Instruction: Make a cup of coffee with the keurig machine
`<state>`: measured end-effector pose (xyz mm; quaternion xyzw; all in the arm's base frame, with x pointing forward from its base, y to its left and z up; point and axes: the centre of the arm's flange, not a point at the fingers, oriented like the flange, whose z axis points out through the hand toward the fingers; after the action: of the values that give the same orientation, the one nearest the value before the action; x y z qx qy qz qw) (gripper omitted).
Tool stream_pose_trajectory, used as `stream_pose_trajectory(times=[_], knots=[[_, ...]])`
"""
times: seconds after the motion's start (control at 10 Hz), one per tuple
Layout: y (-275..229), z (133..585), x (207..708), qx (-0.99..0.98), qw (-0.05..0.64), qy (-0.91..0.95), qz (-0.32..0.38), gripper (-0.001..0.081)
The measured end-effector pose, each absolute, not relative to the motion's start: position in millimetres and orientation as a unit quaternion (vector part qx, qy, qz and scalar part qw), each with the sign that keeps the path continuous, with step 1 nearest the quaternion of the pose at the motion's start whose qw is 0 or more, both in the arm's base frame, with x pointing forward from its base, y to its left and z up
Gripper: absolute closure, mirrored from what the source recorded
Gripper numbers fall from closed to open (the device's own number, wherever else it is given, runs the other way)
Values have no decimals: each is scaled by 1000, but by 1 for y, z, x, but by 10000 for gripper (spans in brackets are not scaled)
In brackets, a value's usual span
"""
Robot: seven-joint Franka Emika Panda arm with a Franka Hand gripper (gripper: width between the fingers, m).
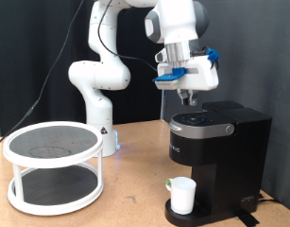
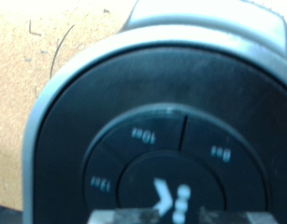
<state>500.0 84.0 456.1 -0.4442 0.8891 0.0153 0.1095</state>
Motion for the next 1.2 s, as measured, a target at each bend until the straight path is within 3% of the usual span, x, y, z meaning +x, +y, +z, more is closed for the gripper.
stream_pose_trajectory(times=[0.1, 1.2], knots=[[82, 449, 502, -442, 108, 890, 15, 789], [89, 427, 509, -452, 99, 886, 42, 806]])
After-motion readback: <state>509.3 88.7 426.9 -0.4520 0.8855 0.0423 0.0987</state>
